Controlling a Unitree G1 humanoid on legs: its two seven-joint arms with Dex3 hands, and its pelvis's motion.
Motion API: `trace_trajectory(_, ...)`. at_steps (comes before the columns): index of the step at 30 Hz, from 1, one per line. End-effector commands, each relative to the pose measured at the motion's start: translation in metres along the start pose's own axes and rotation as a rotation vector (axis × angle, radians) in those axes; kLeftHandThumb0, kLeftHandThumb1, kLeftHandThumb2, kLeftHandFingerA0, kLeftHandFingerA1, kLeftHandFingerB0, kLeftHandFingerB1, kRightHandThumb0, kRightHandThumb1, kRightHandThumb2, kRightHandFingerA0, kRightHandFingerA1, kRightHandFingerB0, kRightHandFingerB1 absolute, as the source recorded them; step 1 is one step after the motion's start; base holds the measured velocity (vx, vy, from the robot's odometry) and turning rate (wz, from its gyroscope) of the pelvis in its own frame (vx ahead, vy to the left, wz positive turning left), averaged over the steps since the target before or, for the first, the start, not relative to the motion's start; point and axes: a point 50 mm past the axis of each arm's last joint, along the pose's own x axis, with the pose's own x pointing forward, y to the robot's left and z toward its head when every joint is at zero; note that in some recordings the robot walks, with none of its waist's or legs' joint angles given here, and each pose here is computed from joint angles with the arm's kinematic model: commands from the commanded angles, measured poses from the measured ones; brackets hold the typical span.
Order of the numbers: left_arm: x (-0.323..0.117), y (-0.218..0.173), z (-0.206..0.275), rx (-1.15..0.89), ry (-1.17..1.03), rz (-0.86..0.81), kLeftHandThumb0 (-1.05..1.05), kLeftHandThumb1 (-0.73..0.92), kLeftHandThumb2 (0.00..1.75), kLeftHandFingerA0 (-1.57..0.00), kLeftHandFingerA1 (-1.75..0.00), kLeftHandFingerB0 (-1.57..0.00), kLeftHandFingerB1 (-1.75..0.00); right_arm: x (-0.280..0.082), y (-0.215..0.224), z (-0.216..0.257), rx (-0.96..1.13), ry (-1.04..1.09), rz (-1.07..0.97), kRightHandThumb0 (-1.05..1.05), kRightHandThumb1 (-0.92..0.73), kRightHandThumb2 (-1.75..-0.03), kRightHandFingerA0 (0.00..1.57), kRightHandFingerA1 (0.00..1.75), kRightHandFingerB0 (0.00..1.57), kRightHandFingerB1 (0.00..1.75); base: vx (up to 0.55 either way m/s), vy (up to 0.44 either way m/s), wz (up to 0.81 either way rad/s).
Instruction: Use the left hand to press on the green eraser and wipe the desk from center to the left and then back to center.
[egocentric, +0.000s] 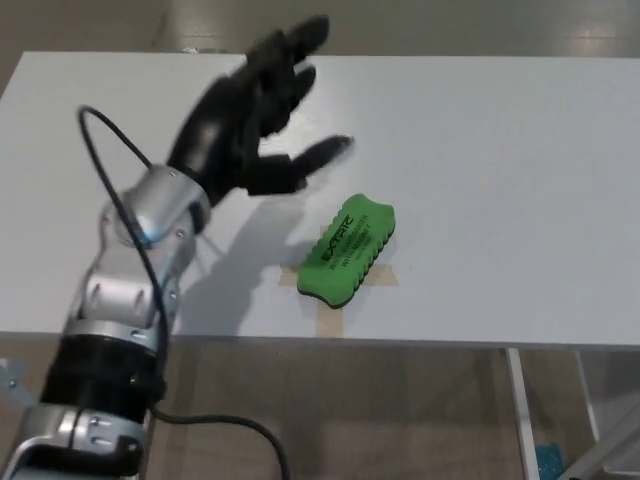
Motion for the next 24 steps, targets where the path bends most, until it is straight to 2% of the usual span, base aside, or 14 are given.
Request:
trace_trajectory(1,-0.068,0.005,0.059,-0.009,-0.224,-0.286,-0.82,0.46,0.87,0.00,0.00,0.00,-0.22,-0.009,-0.006,-0.013,-0.001,0.056,0.001,-0.37,-0.73,-0.62,0.65,0.51,0.51,0.41,0.00,0.000,0.00)
trace_trajectory(3,-0.086,0.003,0.059,-0.004,-0.221,-0.321,-0.83,0.47,0.88,0.00,0.00,0.00,-0.21,-0.013,-0.008,-0.017,-0.001,0.069,0.000,-0.38,-0.73,-0.62,0.65,0.51,0.52,0.41,0.00,0.000,0.00)
trace_trajectory(4,-0.101,0.002,0.057,-0.011,-0.208,-0.351,-0.88,0.54,0.88,-0.13,-0.03,0.00,-0.17,-0.014,-0.010,-0.018,-0.009,0.071,-0.004,-0.37,-0.73,-0.62,0.65,0.51,0.51,0.41,0.00,0.000,0.00)
trace_trajectory(7,-0.116,0.001,0.057,-0.021,-0.192,-0.388,-0.88,0.54,0.88,-0.13,-0.03,0.00,-0.17,-0.015,-0.012,-0.018,-0.018,0.072,-0.008,-0.37,-0.73,-0.62,0.65,0.51,0.51,0.41,0.00,0.000,0.00)
trace_trajectory(8,-0.139,0.000,0.052,-0.051,-0.147,-0.413,-0.78,0.49,0.84,-0.11,-0.28,0.00,-0.26,-0.015,-0.014,-0.018,-0.004,0.064,-0.030,-0.37,-0.73,-0.62,0.65,0.51,0.51,0.40,0.00,0.000,0.00)
trace_trajectory(9,-0.153,0.000,0.048,-0.070,-0.112,-0.426,-0.70,0.55,0.59,-0.17,-0.30,-0.06,-0.30,-0.015,-0.015,-0.017,0.013,0.058,-0.046,-0.37,-0.72,-0.62,0.66,0.51,0.51,0.40,0.00,0.000,0.00)
trace_trajectory(10,-0.162,-0.001,0.045,-0.083,-0.088,-0.436,-0.70,0.55,0.59,-0.17,-0.30,-0.06,-0.30,-0.014,-0.015,-0.016,0.025,0.054,-0.057,-0.37,-0.72,-0.62,0.66,0.51,0.51,0.40,0.00,0.000,0.00)
trace_trajectory(11,-0.179,0.003,0.038,-0.108,-0.045,-0.427,-0.70,0.48,0.76,-0.20,-0.41,-0.08,-0.43,-0.013,-0.017,-0.013,0.040,0.041,-0.075,-0.36,-0.72,-0.62,0.66,0.50,0.51,0.40,0.00,0.000,0.00)
trace_trajectory(16,-0.211,0.008,0.027,-0.161,0.030,-0.395,-0.67,0.47,0.76,-0.22,-0.42,-0.10,-0.43,-0.012,-0.020,-0.009,0.058,0.018,-0.106,-0.36,-0.72,-0.62,0.67,0.50,0.52,0.40,0.00,0.000,0.00)
trace_trajectory(17,-0.227,0.012,0.020,-0.184,0.073,-0.343,-0.61,0.46,0.72,-0.31,-0.43,-0.18,-0.44,-0.009,-0.024,-0.006,0.082,0.002,-0.125,-0.35,-0.71,-0.62,0.67,0.49,0.51,0.39,0.00,0.000,-0.08)
trace_trajectory(21,-0.266,0.023,0.007,-0.232,0.178,-0.217,-0.60,0.45,0.73,-0.32,-0.44,-0.17,-0.43,-0.004,-0.035,0.002,0.130,-0.026,-0.161,-0.36,-0.72,-0.62,0.65,0.48,0.50,0.39,0.00,0.000,0.00)
trace_trajectory(22,-0.284,0.031,-0.001,-0.239,0.217,-0.160,-0.54,0.52,0.56,-0.42,-0.36,-0.24,-0.34,0.000,-0.040,0.005,0.143,-0.024,-0.180,-0.37,-0.73,-0.63,0.64,0.48,0.49,0.38,0.00,0.000,0.00)
trace_trajectory(24,-0.296,0.036,-0.005,-0.244,0.243,-0.122,-0.54,0.52,0.56,-0.42,-0.36,-0.24,-0.34,0.002,-0.044,0.008,0.152,-0.022,-0.193,-0.37,-0.73,-0.63,0.64,0.48,0.49,0.38,0.00,0.000,0.00)
